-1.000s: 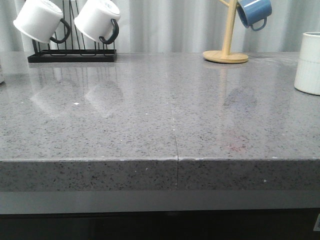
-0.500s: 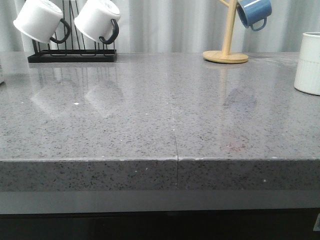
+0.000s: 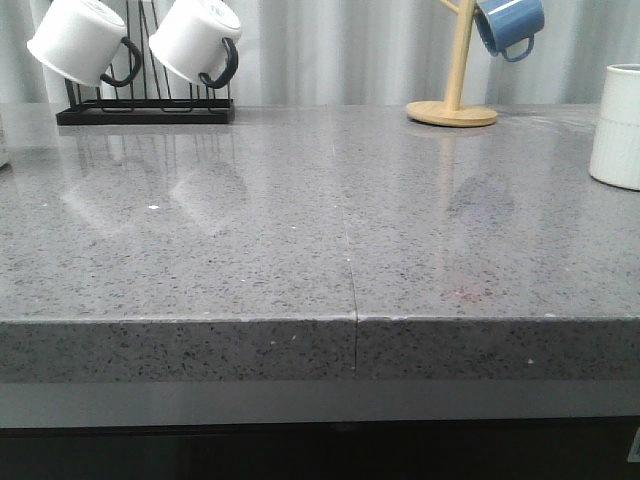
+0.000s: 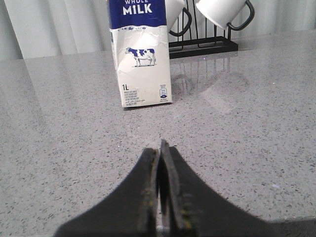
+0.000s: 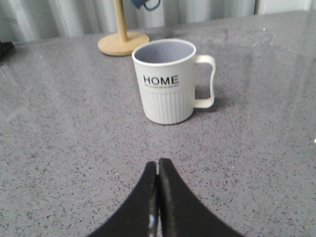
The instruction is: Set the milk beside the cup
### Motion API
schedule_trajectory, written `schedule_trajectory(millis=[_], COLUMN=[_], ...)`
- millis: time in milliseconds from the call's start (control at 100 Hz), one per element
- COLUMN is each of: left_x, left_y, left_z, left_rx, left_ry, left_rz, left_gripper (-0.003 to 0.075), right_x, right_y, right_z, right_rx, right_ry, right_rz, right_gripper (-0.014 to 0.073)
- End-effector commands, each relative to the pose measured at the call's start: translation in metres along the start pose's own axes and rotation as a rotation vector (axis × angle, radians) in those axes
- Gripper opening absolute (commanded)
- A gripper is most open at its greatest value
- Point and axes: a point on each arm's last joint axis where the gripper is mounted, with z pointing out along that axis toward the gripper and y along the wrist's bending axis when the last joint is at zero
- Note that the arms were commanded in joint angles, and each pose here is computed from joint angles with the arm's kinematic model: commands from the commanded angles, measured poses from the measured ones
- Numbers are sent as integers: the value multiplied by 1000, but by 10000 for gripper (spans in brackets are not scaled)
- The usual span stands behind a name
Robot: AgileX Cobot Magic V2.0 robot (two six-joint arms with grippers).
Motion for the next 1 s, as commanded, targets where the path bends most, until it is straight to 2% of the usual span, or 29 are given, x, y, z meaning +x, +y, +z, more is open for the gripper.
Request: schedule_trajectory(millis=[0,230,350,540,630,770,920,990], left_x=[6,6,6,6,6,6,6,6], left_y=[0,0,0,0,0,0,0,0], left_z=[0,0,0,0,0,0,0,0], left_rx=[-3,-3,-3,-3,-3,-3,-3,-3], left_ry=[-65,-65,-65,-65,-65,-65,-65,-65], left_rz=[-5,-5,-5,-5,-5,-5,-5,-5], left_gripper=[-21,-21,-21,-21,-21,-21,-21,-21], right_x=[-19,-28,-37,-47,-50,-49,-48,-46], right_y=[1,1,2,3,2,-13,-33,-37], right_z=[10,39,53,73,83,97,107,113], right_rx=[2,12,14,15,20,93,183,194], right_ry=[-72,-37,-49,-58,-82,-94,-118,-121], right_rz=[2,0,-16,-75,-117,-104,-89,-88], right_gripper=[-74,-42,48,239,288,314,475,498])
